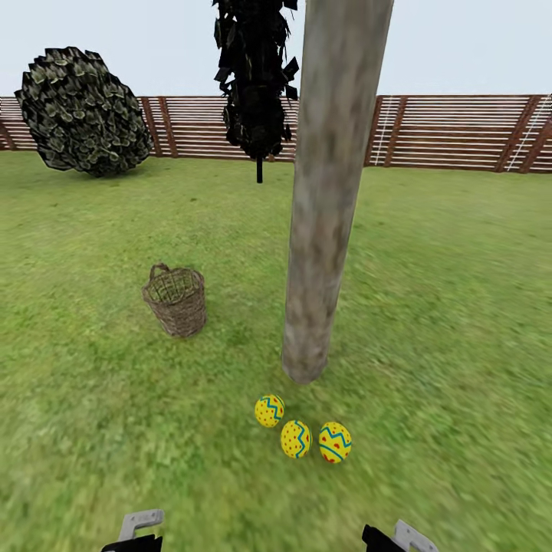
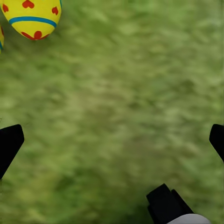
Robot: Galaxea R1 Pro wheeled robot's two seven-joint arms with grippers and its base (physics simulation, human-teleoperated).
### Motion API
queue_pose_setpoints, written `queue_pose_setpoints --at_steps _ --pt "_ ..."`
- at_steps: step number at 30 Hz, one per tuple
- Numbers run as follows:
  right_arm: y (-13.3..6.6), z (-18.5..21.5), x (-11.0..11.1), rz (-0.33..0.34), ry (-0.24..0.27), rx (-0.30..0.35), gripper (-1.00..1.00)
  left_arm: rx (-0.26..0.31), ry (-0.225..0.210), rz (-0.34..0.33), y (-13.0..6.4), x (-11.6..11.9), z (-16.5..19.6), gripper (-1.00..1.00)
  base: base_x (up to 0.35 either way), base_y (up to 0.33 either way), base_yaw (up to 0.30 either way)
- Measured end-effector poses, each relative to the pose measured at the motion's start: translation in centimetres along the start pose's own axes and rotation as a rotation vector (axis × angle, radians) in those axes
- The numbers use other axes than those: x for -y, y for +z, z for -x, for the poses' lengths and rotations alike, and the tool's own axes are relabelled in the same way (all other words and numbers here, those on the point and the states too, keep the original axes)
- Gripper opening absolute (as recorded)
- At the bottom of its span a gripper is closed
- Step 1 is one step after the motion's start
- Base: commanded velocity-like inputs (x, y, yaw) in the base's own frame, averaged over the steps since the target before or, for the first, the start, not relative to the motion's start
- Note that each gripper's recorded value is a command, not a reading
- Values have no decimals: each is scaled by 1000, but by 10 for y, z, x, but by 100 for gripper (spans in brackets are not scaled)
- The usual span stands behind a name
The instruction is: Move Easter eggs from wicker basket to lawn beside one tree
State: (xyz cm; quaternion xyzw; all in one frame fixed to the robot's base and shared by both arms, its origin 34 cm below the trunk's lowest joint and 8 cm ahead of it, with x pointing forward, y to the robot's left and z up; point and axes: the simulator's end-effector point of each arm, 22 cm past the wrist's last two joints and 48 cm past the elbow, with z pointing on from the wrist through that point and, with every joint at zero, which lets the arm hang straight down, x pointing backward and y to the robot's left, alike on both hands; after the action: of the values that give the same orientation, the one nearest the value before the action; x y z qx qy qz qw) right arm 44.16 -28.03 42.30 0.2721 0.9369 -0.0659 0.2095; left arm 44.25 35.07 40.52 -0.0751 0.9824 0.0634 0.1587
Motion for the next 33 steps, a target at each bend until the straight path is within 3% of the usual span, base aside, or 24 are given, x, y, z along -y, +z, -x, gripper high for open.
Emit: queue_pose_setpoints --at_steps 7,33 --pt "-13 11 -2 5 3 10 100 5 -2 -12 -14 8 7 100 -5 0 0" --pt "-54 35 -5 9 5 16 100 -1 -5 -19 -58 9 20 100 -153 0 0"
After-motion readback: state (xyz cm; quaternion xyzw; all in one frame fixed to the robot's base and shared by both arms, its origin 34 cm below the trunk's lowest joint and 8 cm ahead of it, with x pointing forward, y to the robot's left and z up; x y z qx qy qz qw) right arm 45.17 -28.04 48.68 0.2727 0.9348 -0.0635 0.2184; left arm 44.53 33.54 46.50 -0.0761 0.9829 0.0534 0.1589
